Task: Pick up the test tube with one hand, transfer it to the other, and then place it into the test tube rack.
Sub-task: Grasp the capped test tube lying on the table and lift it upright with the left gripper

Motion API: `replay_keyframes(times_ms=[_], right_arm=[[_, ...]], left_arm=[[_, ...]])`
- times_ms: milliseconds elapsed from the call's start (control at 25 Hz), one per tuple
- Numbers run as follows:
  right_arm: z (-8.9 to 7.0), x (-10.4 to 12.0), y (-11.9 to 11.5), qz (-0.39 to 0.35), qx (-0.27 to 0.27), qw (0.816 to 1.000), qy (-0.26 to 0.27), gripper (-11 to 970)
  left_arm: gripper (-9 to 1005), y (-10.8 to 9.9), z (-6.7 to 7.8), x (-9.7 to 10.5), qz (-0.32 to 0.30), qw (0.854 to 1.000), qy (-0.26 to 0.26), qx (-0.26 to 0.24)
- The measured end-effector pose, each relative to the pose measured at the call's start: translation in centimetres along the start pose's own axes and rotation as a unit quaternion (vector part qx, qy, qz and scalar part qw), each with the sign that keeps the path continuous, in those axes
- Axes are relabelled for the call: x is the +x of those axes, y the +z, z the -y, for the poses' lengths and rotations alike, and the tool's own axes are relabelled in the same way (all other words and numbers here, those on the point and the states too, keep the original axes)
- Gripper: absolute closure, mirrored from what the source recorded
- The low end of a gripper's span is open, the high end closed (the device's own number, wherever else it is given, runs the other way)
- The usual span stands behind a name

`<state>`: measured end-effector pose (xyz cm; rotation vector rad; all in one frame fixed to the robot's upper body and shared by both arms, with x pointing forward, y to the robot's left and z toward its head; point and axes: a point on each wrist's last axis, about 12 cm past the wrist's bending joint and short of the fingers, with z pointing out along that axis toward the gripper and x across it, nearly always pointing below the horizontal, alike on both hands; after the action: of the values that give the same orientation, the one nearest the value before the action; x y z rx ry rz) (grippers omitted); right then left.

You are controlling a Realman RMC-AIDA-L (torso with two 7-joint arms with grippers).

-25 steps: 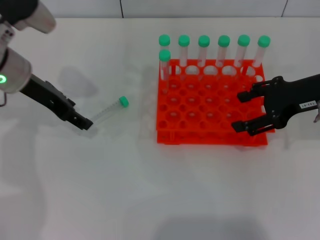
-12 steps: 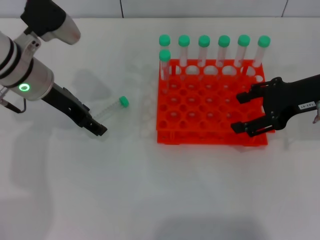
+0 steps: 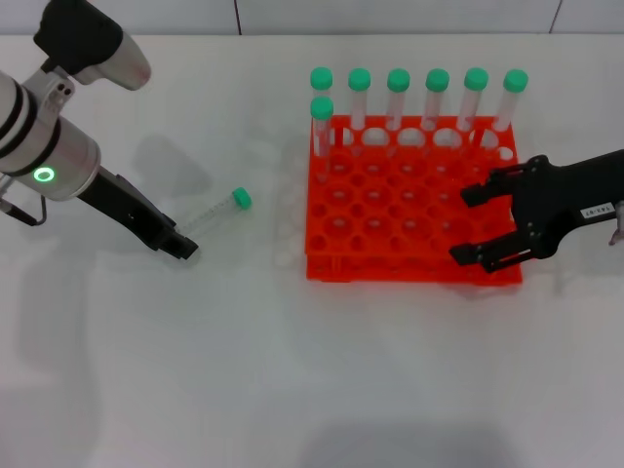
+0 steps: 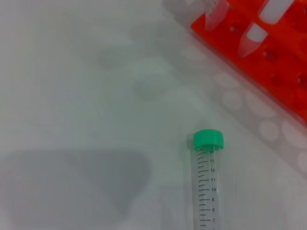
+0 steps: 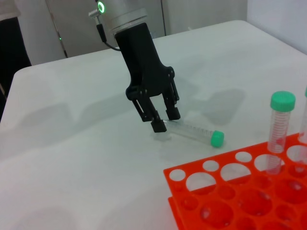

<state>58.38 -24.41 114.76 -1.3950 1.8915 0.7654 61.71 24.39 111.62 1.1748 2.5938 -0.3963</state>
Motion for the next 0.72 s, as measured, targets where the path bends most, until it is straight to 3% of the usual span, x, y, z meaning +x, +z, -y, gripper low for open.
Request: replay_keyframes(times_ms=[160,720], right_arm=[[-0.03,-0.05,0.06,0.0,-0.001,1.0,-0.001,167],[0.1,-0.51,0.31,0.001,-0.001,1.0,-0.004,172]], left_arm=[[524,0.0,-0.02,0.0,-0.002,1.0,0.003,-0.001],[553,0.26,-0.19,0.03,-0.002,1.0,0.004,-0.007]])
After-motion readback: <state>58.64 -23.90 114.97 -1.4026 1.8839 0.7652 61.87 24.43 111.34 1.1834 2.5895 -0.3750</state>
